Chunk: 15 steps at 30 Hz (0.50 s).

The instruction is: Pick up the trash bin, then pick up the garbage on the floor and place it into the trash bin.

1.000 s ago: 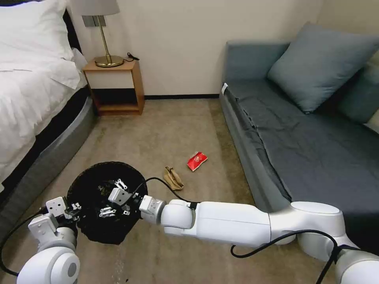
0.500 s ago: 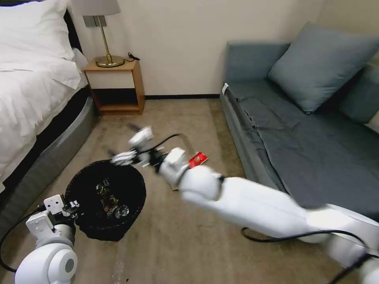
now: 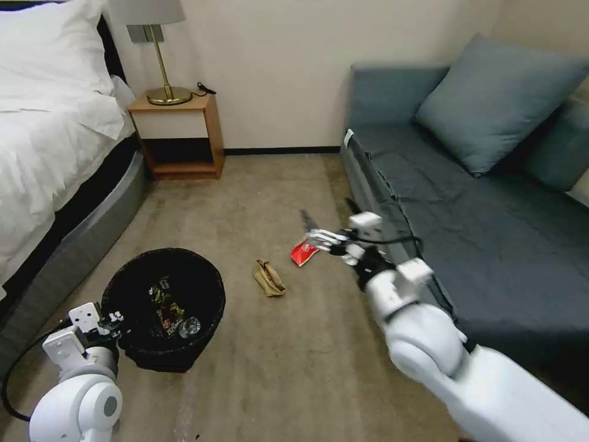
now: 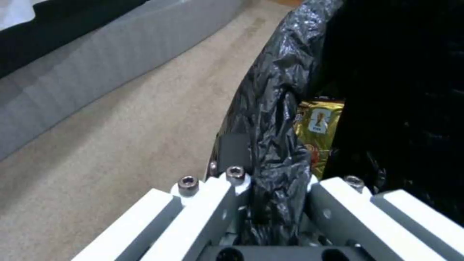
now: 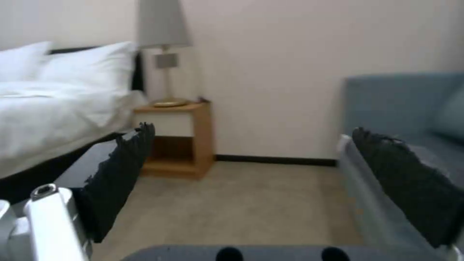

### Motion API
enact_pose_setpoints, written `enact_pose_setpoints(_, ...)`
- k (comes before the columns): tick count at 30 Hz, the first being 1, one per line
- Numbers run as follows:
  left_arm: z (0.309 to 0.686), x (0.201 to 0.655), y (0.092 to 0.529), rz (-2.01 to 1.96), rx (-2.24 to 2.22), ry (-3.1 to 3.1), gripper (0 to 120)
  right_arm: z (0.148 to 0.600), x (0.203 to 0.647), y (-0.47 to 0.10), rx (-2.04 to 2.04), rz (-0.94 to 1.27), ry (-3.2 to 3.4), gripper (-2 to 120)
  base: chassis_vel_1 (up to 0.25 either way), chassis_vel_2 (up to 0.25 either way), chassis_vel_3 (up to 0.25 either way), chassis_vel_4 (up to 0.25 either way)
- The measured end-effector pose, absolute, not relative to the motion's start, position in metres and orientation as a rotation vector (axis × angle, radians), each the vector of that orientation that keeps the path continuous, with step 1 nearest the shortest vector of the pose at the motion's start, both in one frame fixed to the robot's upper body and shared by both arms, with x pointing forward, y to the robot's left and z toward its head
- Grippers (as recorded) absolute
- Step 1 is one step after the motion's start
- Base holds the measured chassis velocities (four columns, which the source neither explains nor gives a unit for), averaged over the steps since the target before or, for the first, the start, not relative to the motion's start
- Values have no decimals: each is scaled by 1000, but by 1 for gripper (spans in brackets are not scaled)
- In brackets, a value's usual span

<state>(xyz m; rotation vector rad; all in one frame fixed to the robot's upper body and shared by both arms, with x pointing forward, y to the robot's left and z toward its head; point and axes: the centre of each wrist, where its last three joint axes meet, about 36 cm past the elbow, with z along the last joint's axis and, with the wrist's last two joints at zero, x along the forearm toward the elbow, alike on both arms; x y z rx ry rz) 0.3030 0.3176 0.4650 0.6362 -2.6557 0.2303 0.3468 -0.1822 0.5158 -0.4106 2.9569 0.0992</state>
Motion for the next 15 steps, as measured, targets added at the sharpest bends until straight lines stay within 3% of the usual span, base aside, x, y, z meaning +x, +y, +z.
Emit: enact_pose_setpoints(15, 465, 306, 319, 225, 640, -2665, 2, 466, 282, -177, -244, 51, 3001, 100, 0, 0, 0, 0)
